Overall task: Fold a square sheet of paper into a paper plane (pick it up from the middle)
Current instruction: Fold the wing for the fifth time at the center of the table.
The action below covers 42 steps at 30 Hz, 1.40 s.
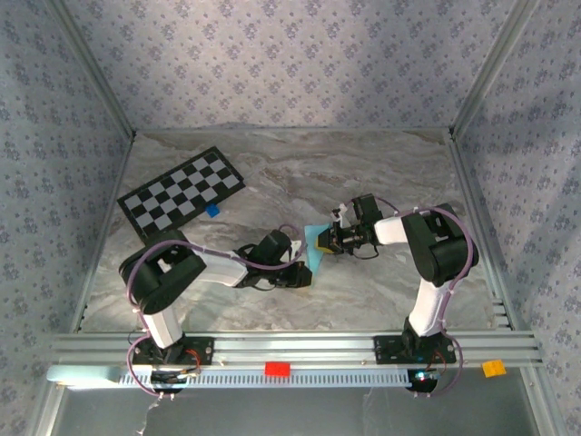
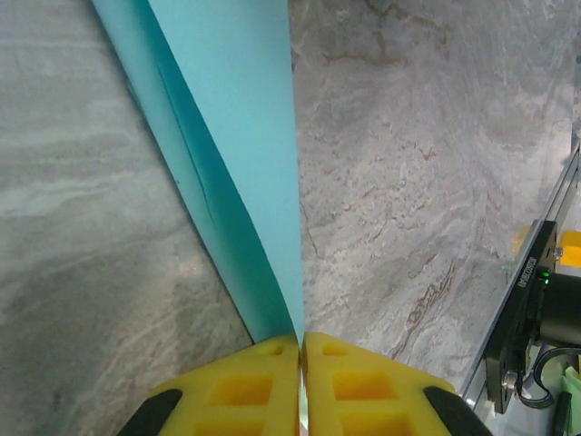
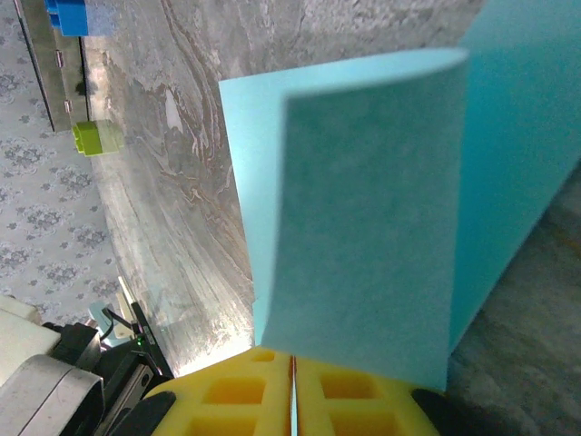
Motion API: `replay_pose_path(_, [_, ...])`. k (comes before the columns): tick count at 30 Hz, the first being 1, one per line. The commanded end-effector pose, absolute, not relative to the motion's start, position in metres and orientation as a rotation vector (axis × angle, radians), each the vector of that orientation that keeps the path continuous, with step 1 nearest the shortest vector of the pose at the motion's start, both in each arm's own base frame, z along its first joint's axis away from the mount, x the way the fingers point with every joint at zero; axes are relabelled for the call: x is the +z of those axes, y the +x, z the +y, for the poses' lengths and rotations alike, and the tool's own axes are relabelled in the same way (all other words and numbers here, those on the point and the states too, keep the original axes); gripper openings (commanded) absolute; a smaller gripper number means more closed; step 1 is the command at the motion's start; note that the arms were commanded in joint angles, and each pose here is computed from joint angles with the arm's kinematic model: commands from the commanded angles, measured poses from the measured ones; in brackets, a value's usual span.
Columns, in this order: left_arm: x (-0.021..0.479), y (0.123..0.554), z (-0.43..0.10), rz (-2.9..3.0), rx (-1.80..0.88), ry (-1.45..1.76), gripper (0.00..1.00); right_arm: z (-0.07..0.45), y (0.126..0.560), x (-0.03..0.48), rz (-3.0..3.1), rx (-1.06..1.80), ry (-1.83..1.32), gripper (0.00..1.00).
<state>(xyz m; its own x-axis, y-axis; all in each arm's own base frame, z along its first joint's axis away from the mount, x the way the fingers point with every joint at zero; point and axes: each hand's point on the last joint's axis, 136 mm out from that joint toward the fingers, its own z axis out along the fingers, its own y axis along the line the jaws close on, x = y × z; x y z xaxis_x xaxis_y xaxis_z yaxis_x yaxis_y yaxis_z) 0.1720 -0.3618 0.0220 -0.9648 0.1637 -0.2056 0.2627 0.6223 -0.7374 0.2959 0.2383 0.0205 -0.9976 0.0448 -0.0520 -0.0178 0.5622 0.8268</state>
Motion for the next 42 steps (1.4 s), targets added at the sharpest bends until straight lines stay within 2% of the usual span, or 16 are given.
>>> replay_pose_path(1, [-0.006,0.125,-0.335,2.946,-1.193,0.418,0.02,0.216,0.280,-0.032,2.902,1.200,0.150,0.11])
replay_pose_path(6, [-0.005,0.123,-0.336,2.944,-1.208,0.437,0.01,0.215,0.280,-0.032,2.900,1.193,0.151,0.10])
replay_pose_path(10, [-0.003,0.123,-0.335,2.942,-1.201,0.446,0.12,0.215,0.279,-0.032,2.901,1.194,0.155,0.10])
replay_pose_path(13, [0.000,0.123,-0.336,2.927,-1.208,0.453,0.04,0.215,0.279,-0.033,2.902,1.193,0.155,0.10])
replay_pose_path(15, [0.003,0.124,-0.336,2.919,-1.208,0.446,0.04,0.215,0.279,-0.033,2.903,1.192,0.156,0.10])
replay_pose_path(20, [0.014,0.129,-0.333,2.879,-1.193,0.424,0.15,0.216,0.280,-0.031,2.898,1.198,0.151,0.10])
replay_pose_path(25, [0.043,0.144,-0.330,2.755,-1.189,0.377,0.20,0.216,0.280,-0.031,2.896,1.200,0.152,0.11])
replay_pose_path(33, [0.101,0.197,-0.348,2.547,-1.273,0.246,0.16,0.217,0.280,-0.030,2.894,1.200,0.153,0.10])
replay_pose_path(42, [0.096,0.218,-0.395,2.607,-1.322,0.291,0.06,0.219,0.279,-0.031,2.899,1.195,0.152,0.11])
